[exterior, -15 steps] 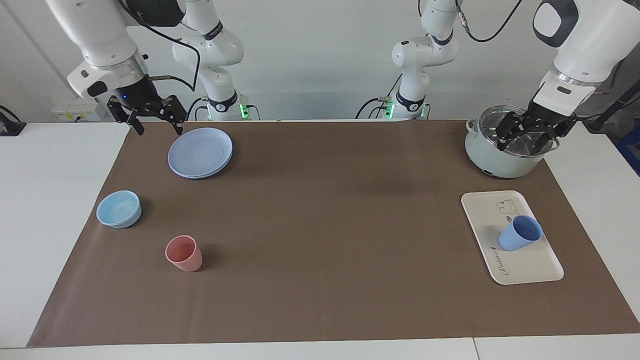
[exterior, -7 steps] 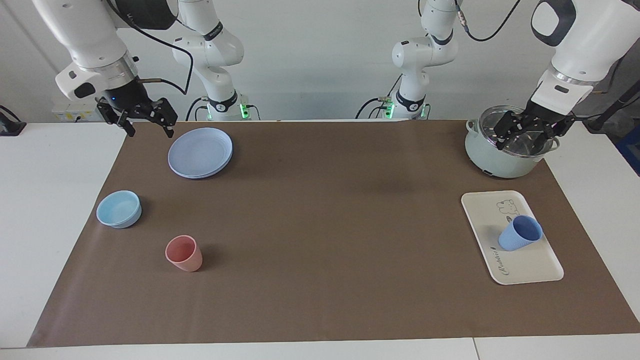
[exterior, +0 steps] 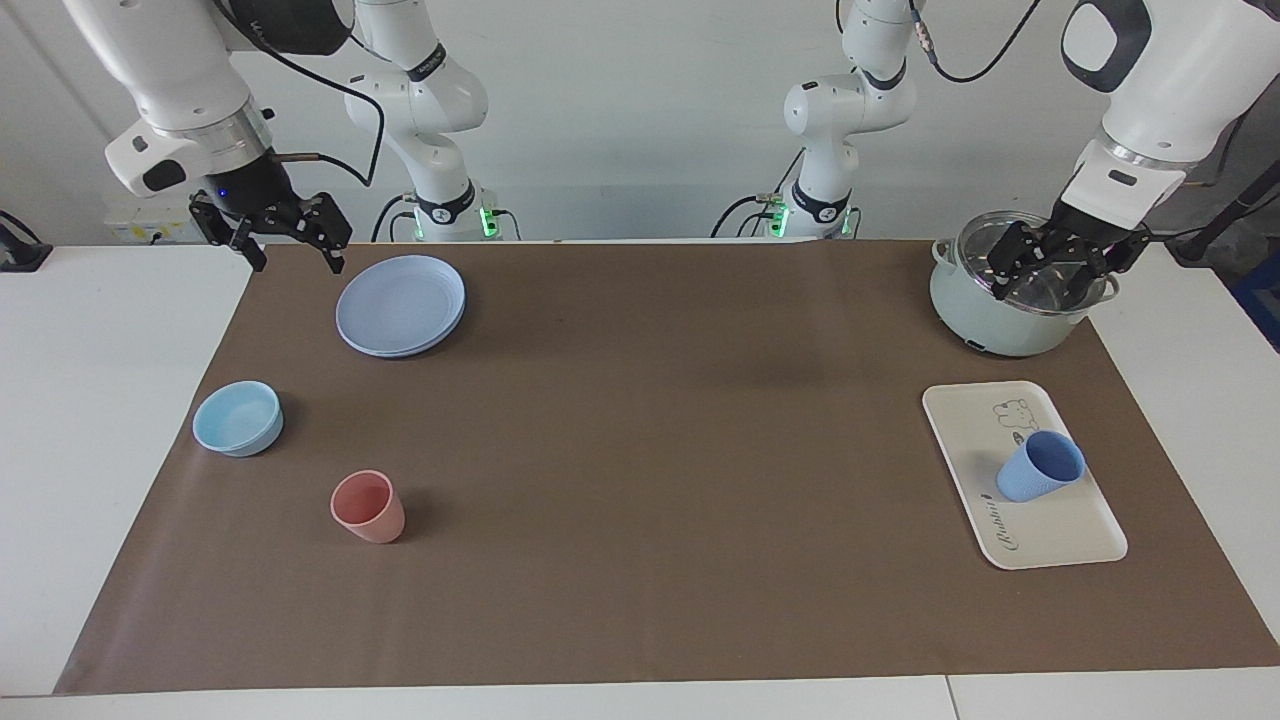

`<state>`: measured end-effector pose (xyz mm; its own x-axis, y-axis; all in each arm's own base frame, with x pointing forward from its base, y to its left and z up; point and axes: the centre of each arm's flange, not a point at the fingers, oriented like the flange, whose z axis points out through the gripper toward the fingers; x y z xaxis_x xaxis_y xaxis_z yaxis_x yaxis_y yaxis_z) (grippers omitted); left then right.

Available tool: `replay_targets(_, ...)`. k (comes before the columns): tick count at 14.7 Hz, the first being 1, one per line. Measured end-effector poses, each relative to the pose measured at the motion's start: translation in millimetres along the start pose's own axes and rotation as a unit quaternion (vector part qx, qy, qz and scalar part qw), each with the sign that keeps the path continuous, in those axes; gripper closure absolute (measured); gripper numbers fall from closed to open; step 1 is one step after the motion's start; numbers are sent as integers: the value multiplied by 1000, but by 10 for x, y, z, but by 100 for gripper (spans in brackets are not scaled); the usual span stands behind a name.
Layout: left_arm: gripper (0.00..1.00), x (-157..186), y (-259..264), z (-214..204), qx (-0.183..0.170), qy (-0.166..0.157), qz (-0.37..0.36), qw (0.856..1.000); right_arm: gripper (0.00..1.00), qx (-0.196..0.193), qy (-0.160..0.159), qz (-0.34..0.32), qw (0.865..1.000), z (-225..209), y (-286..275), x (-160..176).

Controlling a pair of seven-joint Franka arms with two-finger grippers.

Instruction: Place cup on tray

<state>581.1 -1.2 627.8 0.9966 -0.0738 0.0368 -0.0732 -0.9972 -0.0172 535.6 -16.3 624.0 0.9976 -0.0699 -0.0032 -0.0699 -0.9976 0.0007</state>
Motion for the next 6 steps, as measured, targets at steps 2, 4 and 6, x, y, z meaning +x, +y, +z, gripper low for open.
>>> replay_targets(2,0,-3,1,12,0,-1,1,1000,0,0,0,-1,1000,0,-7,-1)
replay_targets(4,0,-9,2,18,0,-2,1,1000,0,0,0,-1,1000,0,-10,-1)
replay_targets(6,0,-14,4,19,0,-3,1,1000,0,0,0,-1,1000,1,-10,-1)
